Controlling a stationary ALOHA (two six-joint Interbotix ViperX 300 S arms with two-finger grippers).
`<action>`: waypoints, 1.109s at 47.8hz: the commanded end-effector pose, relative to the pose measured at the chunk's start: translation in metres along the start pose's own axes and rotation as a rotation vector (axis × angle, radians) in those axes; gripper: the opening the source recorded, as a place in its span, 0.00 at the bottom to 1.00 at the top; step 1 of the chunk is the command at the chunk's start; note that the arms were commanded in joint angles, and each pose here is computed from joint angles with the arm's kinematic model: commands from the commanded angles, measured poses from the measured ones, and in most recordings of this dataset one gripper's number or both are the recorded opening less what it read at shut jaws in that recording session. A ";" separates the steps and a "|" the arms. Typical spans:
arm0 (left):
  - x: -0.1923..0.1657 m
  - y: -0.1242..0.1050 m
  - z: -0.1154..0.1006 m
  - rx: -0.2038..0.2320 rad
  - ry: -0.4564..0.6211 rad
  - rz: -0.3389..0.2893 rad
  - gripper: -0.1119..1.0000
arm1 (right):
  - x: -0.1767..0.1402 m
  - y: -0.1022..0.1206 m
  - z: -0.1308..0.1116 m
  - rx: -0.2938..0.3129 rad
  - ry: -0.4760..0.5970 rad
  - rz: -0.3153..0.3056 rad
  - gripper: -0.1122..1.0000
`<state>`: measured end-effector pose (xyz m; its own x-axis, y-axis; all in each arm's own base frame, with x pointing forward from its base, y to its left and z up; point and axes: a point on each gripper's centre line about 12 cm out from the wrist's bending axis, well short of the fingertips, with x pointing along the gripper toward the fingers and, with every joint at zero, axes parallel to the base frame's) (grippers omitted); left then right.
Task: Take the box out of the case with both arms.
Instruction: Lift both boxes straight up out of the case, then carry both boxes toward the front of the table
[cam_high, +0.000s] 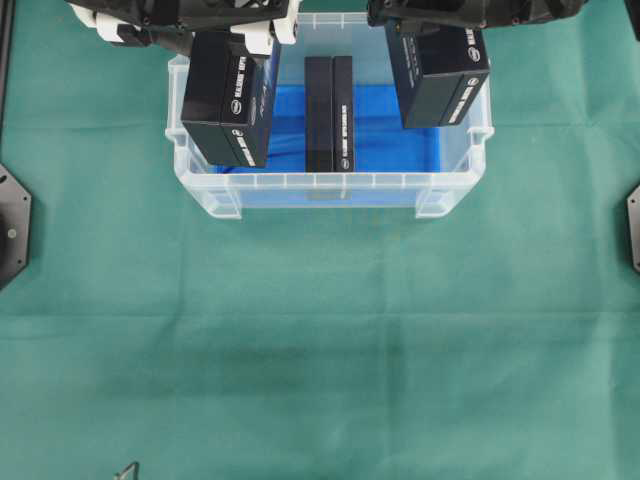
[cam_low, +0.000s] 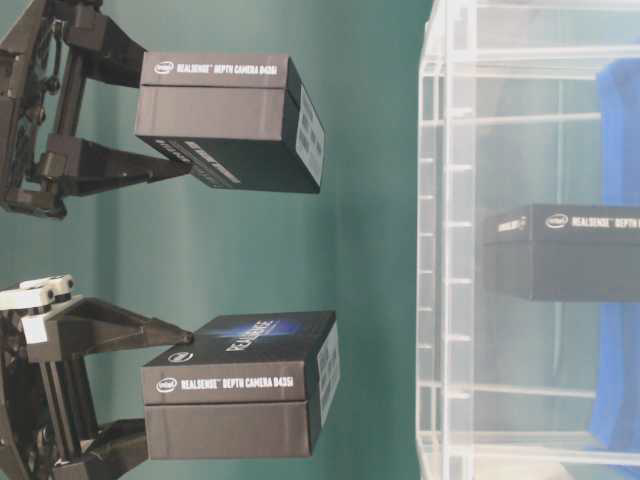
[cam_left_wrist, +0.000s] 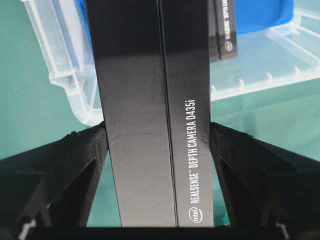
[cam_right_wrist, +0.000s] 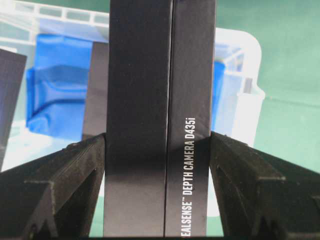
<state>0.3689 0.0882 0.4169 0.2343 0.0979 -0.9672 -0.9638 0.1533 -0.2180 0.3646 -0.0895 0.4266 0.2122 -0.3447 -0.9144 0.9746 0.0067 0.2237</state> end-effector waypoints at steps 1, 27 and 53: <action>-0.016 0.002 0.002 0.003 -0.024 -0.042 0.67 | -0.022 -0.006 0.005 0.018 -0.012 0.051 0.71; -0.021 -0.014 -0.048 0.004 0.013 -0.065 0.67 | -0.041 -0.001 -0.057 0.004 0.043 0.062 0.71; -0.027 -0.029 -0.158 -0.045 0.079 -0.074 0.67 | -0.073 -0.012 -0.149 0.003 0.079 0.080 0.71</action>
<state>0.3766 -0.0627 0.4135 0.2475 0.0217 -0.9686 -0.9636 0.1096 -0.2437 0.3562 0.0698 0.4248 0.2449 -0.2769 -0.9292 0.9684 0.0222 0.2486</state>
